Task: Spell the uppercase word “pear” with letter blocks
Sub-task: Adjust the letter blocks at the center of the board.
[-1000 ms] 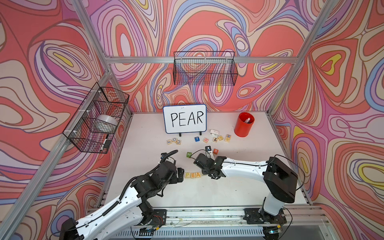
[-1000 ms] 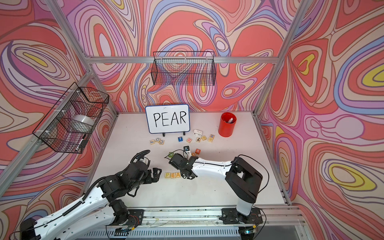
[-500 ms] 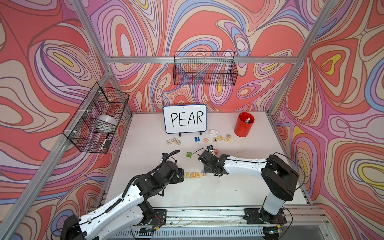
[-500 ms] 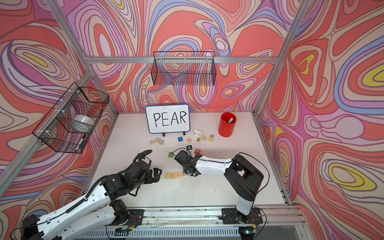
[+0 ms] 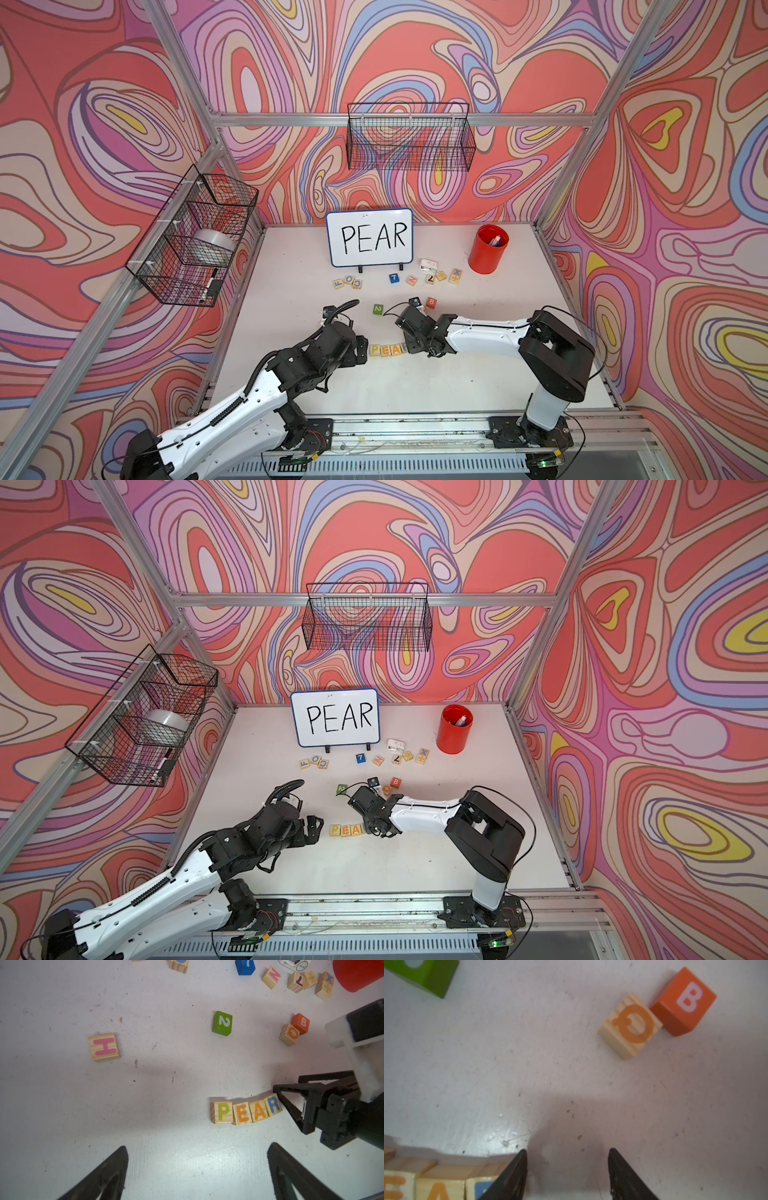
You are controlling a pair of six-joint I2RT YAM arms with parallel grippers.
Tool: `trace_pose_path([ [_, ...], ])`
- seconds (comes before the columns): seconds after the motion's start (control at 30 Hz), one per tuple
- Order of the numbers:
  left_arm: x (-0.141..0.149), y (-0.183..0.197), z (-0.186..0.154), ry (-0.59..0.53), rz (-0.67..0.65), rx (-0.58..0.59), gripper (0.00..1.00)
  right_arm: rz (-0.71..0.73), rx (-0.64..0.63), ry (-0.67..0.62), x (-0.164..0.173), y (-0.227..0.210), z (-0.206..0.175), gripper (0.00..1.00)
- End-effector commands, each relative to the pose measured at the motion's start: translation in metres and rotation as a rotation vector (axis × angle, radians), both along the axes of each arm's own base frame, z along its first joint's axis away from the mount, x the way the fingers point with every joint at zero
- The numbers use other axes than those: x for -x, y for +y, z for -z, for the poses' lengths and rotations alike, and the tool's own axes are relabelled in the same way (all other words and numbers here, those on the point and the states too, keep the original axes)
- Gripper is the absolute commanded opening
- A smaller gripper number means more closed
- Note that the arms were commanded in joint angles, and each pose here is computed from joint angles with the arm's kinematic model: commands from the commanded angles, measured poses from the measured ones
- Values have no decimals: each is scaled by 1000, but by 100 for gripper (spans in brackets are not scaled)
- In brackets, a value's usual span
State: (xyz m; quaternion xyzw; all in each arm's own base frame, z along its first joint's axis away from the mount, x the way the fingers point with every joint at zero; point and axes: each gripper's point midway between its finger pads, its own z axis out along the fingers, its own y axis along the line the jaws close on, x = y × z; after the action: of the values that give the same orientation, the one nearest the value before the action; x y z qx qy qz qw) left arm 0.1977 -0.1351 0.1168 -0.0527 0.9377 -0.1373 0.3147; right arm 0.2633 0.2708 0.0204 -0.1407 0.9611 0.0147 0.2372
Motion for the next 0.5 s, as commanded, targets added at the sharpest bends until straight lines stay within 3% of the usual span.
trace_pose_path([
  [0.0, -1, 2, -6, -12, -18, 0, 100, -47, 37, 30, 8, 1, 15, 64],
  [0.47, 0, -18, 20, 53, 22, 47, 100, 30, 33, 48, 17, -8, 11, 63],
])
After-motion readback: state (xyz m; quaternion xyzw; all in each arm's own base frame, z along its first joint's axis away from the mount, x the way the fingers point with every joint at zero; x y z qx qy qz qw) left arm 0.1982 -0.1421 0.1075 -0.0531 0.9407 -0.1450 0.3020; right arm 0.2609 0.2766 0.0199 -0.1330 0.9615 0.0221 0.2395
